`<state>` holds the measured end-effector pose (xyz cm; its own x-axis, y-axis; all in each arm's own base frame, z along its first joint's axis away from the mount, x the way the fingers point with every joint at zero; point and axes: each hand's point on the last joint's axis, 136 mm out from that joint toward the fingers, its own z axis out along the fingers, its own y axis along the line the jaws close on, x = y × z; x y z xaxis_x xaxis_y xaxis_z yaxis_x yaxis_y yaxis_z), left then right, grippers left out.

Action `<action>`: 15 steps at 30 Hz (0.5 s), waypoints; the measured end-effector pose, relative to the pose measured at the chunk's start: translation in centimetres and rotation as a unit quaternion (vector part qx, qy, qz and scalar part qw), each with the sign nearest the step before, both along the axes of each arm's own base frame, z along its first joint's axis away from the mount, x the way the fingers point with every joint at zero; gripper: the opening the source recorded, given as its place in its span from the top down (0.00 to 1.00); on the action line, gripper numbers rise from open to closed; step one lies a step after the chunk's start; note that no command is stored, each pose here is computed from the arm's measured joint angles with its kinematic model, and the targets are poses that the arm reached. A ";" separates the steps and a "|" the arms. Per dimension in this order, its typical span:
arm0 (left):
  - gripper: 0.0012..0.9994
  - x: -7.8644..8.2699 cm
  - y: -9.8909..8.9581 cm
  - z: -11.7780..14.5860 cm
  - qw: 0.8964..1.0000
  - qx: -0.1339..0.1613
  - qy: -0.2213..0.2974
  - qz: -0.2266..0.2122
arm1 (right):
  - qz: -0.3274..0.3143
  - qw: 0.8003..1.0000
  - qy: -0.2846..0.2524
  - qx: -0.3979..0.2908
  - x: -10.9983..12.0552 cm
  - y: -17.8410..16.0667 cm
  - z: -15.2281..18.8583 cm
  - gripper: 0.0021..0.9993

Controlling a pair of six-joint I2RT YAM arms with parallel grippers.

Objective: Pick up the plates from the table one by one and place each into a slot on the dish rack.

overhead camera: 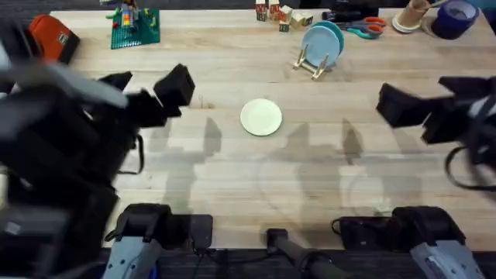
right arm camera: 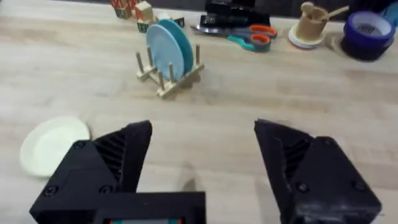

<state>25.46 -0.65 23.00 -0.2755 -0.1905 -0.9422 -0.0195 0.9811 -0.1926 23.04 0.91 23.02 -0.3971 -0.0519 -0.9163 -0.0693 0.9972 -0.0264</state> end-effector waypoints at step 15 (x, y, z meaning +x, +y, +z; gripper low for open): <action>0.01 4.0 -3.5 3.7 0.966 -0.054 0.237 -0.085 | 0.021 0.977 0.212 0.015 2.9 0.9 4.4 0.00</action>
<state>29.41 -4.12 26.68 -0.7070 -0.1959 -0.6796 0.0280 0.9524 -0.3037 25.93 1.81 27.43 -0.7395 -0.0514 -0.6712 -0.1088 0.9931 0.0438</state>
